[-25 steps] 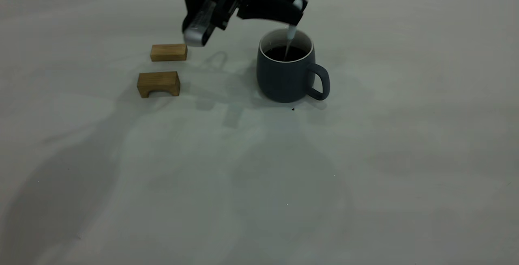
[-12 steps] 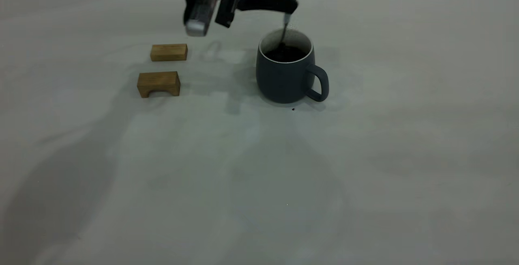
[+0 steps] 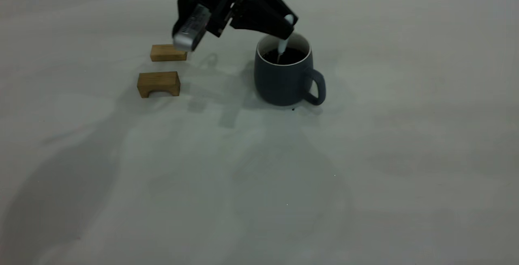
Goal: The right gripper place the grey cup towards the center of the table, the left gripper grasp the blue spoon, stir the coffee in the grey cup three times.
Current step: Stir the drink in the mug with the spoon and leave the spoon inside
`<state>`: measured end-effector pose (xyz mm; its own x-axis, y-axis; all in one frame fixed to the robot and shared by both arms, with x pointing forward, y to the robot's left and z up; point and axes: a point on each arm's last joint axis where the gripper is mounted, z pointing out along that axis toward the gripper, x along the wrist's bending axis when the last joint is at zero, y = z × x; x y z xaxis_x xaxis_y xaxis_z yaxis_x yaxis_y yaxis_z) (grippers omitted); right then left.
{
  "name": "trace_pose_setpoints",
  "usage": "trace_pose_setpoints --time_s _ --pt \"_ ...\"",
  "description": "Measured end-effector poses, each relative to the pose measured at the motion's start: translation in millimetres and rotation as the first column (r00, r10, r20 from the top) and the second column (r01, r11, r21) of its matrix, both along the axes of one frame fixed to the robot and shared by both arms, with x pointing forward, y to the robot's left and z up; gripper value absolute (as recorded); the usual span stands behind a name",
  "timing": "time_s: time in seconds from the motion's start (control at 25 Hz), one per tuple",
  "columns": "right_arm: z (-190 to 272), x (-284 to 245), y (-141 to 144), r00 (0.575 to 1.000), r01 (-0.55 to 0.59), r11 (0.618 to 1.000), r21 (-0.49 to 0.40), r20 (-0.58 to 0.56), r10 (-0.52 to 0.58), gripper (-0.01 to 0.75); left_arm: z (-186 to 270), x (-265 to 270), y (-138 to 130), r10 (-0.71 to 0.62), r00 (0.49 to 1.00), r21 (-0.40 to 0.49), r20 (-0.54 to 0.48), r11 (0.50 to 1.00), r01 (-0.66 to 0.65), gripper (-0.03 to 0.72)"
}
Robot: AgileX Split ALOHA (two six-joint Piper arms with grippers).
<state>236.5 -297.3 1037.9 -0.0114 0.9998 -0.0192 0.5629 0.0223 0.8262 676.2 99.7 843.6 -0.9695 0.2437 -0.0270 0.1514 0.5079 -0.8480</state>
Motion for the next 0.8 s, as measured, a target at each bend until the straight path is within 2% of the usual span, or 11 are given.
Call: trace_pose_setpoints --time_s 0.16,0.4,0.8 --pt "0.0 0.0 0.0 1.000 0.000 1.000 0.000 0.000 0.000 0.237 -2.0 8.8 7.7 0.033 0.996 0.008 0.088 0.999 -0.034 0.169" --pt "0.0 0.0 0.0 1.000 0.000 1.000 0.000 0.000 0.000 0.237 -1.0 12.4 0.1 0.017 0.975 -0.022 0.223 1.000 -0.012 0.169" --pt "0.0 0.0 0.0 1.000 0.000 1.000 0.000 0.000 0.000 0.237 1.9 1.2 -17.4 -0.063 0.970 -0.061 0.234 0.995 0.079 0.169"
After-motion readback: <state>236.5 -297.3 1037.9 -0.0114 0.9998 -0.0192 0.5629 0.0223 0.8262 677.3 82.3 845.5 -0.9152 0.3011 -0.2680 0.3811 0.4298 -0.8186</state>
